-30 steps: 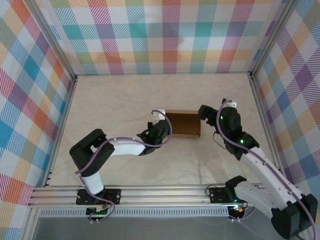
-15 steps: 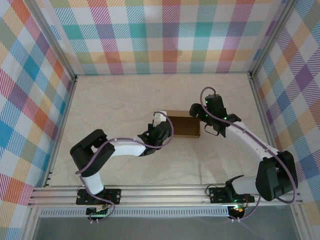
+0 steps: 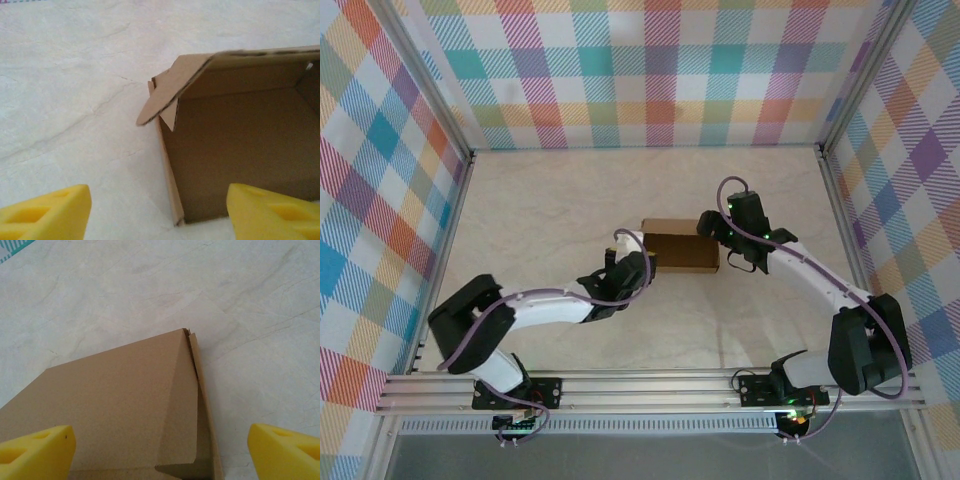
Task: Fold the paper box
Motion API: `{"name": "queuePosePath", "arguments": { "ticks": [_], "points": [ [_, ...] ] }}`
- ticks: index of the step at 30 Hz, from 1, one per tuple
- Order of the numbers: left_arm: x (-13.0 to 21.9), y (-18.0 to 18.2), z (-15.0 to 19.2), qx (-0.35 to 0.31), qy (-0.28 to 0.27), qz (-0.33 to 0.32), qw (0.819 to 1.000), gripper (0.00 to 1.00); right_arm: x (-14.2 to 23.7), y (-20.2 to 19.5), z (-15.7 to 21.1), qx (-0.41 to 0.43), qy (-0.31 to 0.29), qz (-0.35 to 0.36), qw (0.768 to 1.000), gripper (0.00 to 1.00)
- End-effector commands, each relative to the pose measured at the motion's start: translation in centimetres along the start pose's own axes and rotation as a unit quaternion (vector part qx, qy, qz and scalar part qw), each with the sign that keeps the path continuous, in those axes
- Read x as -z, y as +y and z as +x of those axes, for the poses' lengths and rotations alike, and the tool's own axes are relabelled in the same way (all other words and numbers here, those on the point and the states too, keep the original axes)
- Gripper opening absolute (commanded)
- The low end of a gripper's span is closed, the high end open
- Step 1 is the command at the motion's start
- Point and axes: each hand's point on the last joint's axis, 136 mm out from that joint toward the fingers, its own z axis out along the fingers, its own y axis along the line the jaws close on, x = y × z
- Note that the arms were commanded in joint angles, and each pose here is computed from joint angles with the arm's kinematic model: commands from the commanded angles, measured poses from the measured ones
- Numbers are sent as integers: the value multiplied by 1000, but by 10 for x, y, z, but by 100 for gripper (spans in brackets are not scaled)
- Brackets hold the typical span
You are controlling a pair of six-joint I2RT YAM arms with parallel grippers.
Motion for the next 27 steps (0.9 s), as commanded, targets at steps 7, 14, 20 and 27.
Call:
{"name": "queuePosePath", "arguments": {
  "ticks": [7, 14, 20, 27],
  "points": [
    [71, -7, -6, 5, 9, 127, 992, 100, -14, -14, 19, -10, 19, 12, 1000, 89],
    [89, -27, -53, 16, 18, 186, 982, 100, -24, -29, 39, -7, 37, 32, 999, 89],
    [33, -7, -54, 120, 104, 133, 978, 92, -29, -40, 48, -1, 46, 49, 998, 87],
    [-36, -3, -17, 173, 229, 108, 952, 69, -33, -50, 58, 9, 57, 64, 996, 78]
  ]
}}
